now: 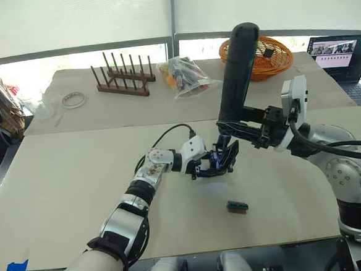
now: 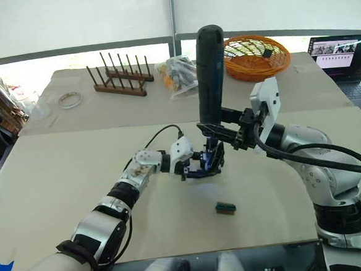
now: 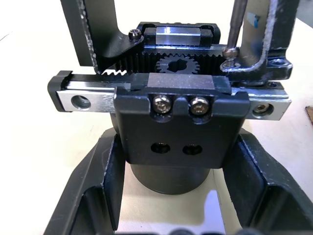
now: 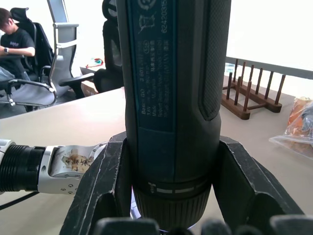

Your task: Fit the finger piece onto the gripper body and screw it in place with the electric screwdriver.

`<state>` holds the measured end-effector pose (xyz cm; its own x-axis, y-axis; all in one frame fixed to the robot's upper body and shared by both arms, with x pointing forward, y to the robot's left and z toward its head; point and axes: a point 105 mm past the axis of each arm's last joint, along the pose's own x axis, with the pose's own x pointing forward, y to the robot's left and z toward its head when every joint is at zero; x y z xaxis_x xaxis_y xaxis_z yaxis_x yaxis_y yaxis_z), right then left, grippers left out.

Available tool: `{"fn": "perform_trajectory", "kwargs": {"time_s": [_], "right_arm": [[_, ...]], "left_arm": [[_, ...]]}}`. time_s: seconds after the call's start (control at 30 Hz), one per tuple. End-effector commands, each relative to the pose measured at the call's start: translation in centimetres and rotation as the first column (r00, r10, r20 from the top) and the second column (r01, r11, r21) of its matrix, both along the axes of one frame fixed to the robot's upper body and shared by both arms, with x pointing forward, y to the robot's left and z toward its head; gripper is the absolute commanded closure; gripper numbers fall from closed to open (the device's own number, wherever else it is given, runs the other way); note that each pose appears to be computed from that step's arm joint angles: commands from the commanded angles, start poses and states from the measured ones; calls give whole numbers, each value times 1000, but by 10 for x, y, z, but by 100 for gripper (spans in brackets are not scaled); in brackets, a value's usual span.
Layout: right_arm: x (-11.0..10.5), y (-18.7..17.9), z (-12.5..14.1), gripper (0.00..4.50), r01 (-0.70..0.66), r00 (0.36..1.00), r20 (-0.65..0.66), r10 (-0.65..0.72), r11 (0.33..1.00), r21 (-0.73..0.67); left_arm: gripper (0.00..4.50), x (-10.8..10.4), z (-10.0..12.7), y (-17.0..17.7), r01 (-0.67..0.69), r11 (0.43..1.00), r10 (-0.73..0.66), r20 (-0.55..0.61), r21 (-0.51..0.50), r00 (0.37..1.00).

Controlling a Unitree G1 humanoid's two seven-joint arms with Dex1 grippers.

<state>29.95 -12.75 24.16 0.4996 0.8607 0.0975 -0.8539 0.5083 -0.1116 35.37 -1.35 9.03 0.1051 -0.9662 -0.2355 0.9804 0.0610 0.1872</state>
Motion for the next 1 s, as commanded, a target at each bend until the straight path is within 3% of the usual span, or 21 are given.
{"fn": "perform_trajectory", "kwargs": {"time_s": [0.03, 0.33, 0.5, 0.63, 0.87, 1.0], "right_arm": [[7, -18, -2, 259, 57, 998, -35, -56, 998, 19], [11, -14, -19, 259, 65, 992, -108, -58, 996, 56], [-15, 12, -20, 259, -24, 996, -86, 28, 999, 43], [-20, 20, -25, 259, -42, 998, -54, 41, 999, -12], [-15, 22, -31, 259, -22, 999, -28, 20, 998, -65], [-4, 7, -49, 259, 50, 996, -69, -60, 989, -142]], "left_arm": [[222, 7, 23, -5, 1, 999, 1, 59, -39, 998], [222, 7, 23, -5, 3, 999, 0, 62, -38, 998], [222, 7, 24, -5, -2, 999, 4, 62, -42, 998], [222, 7, 23, -6, -3, 999, 5, 61, -43, 998], [222, 6, 22, -7, 1, 999, 2, 58, -42, 998], [222, 6, 22, -9, 0, 999, 3, 59, -46, 998]]}}
